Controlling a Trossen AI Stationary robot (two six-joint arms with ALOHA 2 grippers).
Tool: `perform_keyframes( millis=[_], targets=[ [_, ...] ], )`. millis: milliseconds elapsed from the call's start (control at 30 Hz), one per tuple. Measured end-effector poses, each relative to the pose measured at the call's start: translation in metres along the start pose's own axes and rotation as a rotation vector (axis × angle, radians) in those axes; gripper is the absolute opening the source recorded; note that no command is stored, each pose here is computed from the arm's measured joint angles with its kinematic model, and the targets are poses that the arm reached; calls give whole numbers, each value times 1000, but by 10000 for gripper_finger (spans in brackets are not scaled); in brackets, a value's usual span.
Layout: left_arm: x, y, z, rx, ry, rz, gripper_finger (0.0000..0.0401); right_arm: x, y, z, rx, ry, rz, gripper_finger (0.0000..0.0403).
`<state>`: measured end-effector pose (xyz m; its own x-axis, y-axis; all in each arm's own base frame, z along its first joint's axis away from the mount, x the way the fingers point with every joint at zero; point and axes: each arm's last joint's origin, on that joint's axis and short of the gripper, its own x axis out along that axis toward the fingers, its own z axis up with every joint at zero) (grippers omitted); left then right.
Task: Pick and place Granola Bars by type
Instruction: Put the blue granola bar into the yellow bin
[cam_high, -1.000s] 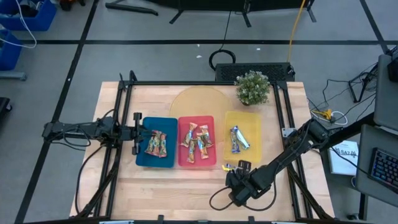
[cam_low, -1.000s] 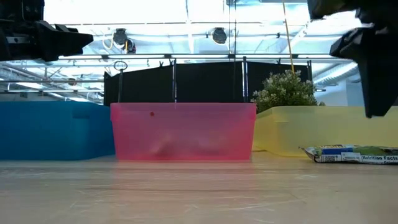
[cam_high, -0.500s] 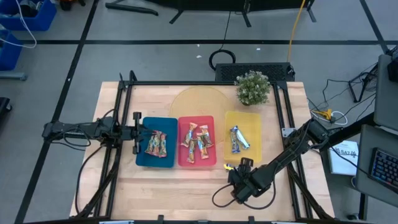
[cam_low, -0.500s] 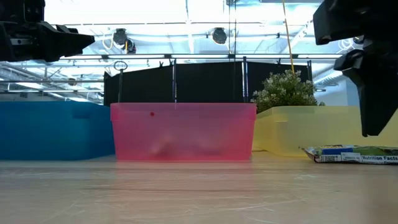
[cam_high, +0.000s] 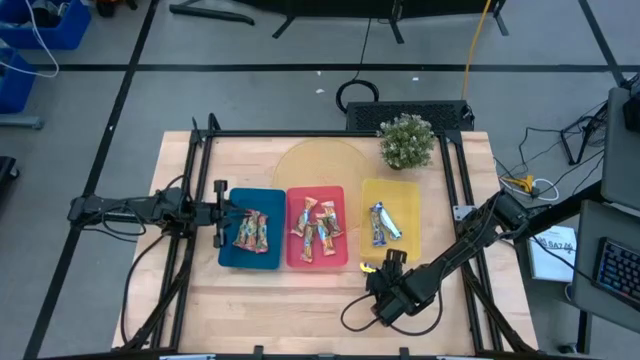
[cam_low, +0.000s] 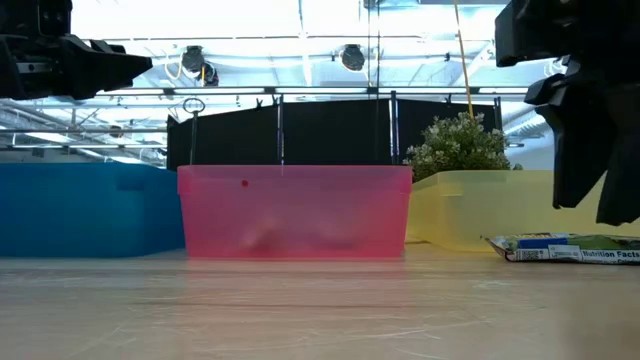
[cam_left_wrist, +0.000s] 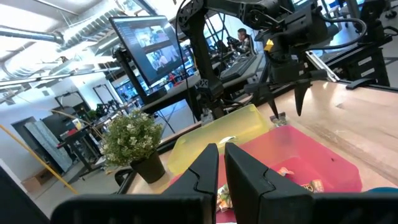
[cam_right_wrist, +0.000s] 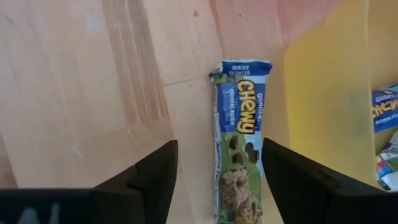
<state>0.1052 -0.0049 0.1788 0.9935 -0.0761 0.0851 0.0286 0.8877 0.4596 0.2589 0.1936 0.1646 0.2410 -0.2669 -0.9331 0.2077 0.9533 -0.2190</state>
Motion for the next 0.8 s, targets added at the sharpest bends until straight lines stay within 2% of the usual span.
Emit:
perform_keyframes(
  millis=[233,533,733,800],
  targets=[
    [0,0,1,0,-8,4,37,4,-3,-5,-11,19,-21,224],
    [0,0,1,23,-8,4,37,27,-15,-18,14,59,-62,224],
    [0,0,1,19,-7,4,37,35,-17,-16,46,86,15,224],
    [0,0,1,19,-7,3,37,36,-15,-15,24,84,49,223]
  ],
)
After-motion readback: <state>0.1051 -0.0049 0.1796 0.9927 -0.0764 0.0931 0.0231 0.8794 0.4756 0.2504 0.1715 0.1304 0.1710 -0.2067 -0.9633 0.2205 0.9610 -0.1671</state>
